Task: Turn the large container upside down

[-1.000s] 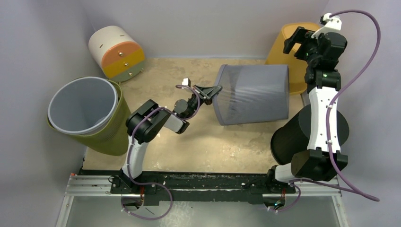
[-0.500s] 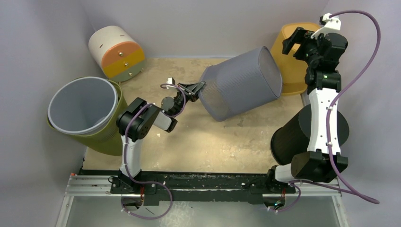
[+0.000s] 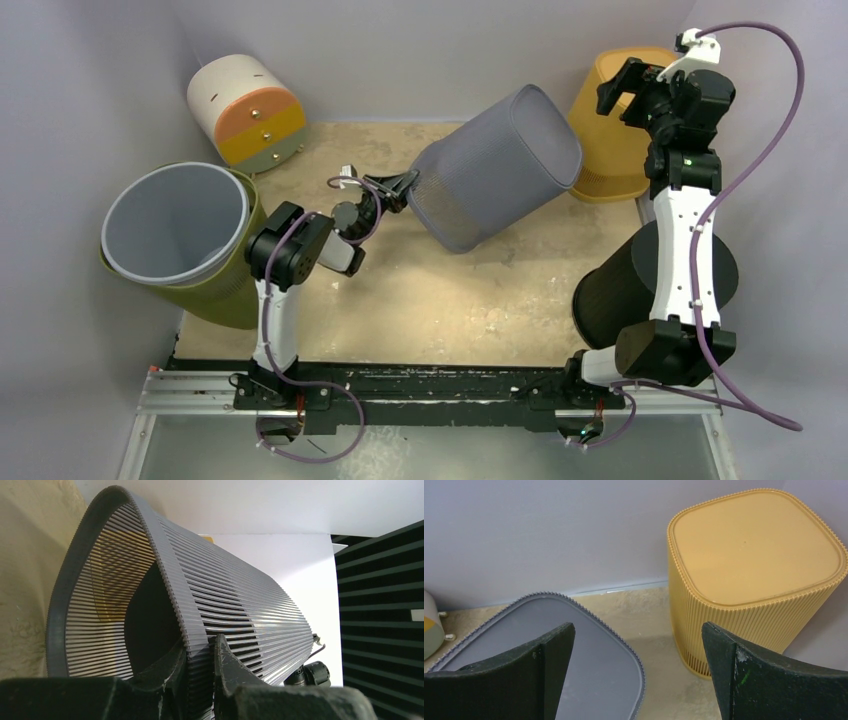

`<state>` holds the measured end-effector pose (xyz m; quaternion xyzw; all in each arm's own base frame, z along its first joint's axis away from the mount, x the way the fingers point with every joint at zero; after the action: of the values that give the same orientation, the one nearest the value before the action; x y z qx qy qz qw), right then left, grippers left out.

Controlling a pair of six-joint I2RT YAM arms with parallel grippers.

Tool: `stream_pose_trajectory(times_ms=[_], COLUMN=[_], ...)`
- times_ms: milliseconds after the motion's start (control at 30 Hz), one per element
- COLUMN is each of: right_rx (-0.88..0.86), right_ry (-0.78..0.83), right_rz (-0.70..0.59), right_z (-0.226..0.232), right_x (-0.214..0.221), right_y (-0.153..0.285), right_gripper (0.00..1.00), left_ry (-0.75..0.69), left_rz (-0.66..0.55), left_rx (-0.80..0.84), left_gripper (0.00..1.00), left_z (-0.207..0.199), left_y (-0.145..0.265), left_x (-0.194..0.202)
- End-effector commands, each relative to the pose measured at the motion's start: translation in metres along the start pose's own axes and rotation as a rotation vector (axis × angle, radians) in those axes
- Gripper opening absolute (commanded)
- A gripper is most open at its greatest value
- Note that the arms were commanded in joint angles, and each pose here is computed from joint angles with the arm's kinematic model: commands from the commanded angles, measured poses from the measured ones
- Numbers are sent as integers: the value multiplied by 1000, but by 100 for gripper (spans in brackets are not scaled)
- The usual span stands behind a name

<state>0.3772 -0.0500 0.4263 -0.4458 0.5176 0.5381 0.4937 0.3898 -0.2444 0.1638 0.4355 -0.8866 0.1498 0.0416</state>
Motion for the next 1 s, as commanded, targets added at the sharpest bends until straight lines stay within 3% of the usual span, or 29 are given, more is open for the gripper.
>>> stream_pose_trajectory(times_ms=[0, 667, 967], right_rx=[-26, -31, -33], right_ry=[4, 5, 7], right_rz=[-74, -65, -62], right_z=[4, 4, 4], right_x=[-17, -9, -8], right_y=[8, 6, 6], right_gripper=[98, 100, 100], left_ry=[-179, -219, -281], left_rz=[84, 41, 28], left_rx=[51, -7, -111], left_gripper=[0, 0, 17], left_z=[17, 42, 49], left_y=[19, 22, 21], left_x=[1, -48, -58])
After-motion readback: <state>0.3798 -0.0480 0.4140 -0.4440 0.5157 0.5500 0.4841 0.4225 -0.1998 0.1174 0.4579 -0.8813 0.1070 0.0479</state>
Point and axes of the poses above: each gripper's point midway between its finger pads, its own y axis back along the fingers, its own z axis along the line the jaws close on, x = y × z, the point moved 6 cm from there along y, back along the fingers, and after that the axes turned 7 degrees about y, right-handed, at the moved point
